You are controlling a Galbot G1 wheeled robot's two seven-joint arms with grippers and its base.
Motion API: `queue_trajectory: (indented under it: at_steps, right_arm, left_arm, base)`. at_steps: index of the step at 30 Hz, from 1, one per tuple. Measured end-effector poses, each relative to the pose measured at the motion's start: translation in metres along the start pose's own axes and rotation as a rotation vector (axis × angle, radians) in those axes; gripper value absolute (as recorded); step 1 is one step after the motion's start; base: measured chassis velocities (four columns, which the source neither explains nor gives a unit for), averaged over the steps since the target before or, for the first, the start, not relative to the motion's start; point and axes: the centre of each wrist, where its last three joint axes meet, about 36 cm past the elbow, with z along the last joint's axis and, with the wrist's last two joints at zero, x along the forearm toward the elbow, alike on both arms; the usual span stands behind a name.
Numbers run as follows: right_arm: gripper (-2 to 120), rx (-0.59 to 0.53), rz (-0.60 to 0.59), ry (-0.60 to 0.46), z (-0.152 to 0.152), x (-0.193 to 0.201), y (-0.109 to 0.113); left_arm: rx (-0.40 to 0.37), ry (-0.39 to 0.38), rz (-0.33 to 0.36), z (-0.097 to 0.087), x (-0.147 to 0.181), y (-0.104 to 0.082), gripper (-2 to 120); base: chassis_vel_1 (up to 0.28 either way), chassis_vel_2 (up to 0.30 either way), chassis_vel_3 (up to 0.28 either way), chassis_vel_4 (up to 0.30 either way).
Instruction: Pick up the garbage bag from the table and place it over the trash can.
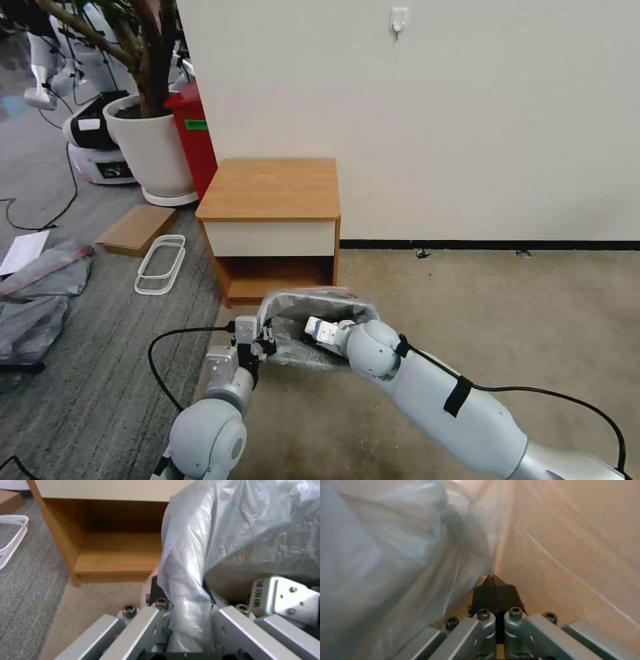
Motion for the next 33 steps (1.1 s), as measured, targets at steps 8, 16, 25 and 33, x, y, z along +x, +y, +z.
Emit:
queue_trajectory:
  at_steps: [8,16,25,33]
  right_arm:
    - [0,-0.019,-0.01,0.022,0.004,-0.01,0.0]
    - [0,-0.021,-0.016,0.037,0.007,-0.015,0.004]
    - [0,-0.013,-0.018,0.039,0.005,-0.017,0.007]
    - [0,-0.007,-0.011,0.047,0.011,-0.014,0.004]
  left_arm:
    - [0.018,0.019,0.016,0.0,0.003,-0.002,1]
    - [0.039,0.023,0.033,-0.005,0.003,-0.003,1]
    - [0.05,0.03,0.037,-0.004,0.001,-0.004,1]
    - [0.072,0.041,0.04,-0.006,-0.002,-0.002,1]
  base:
    - [0.0,0.0,0.0,0.0]
    - [0.0,0.0,0.0,0.0]
    - [0.0,0.0,0.0,0.0]
    - [0.0,0.0,0.0,0.0]
